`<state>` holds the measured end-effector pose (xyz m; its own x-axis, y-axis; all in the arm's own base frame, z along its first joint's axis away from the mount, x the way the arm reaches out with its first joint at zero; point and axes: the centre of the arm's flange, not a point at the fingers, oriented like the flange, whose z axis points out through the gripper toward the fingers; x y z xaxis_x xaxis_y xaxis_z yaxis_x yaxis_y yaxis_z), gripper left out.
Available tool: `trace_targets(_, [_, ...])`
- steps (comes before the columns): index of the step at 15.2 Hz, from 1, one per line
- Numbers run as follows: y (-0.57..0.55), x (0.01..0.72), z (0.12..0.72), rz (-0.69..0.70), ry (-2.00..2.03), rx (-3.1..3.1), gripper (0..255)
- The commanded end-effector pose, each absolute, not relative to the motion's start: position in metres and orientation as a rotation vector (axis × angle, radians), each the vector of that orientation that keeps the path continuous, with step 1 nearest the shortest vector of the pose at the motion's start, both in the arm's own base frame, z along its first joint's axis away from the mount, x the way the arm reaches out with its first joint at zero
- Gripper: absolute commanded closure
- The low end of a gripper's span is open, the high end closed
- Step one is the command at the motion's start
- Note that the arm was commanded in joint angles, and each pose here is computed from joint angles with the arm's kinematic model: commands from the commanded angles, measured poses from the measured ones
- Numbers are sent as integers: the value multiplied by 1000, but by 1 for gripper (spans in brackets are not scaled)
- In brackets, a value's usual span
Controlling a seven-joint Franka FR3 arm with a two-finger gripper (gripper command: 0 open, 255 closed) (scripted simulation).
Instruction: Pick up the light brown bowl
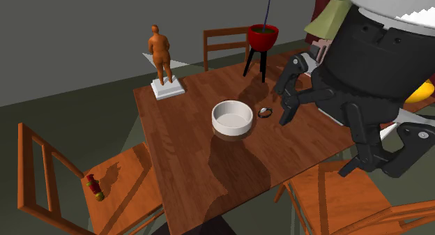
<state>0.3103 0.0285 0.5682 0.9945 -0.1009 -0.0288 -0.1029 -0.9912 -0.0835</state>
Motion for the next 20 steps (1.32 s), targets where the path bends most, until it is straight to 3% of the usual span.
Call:
trace_targets(1, [29,310,568,37,156,-3052,0])
trace_targets(20, [188,429,410,34,156,-3094,0])
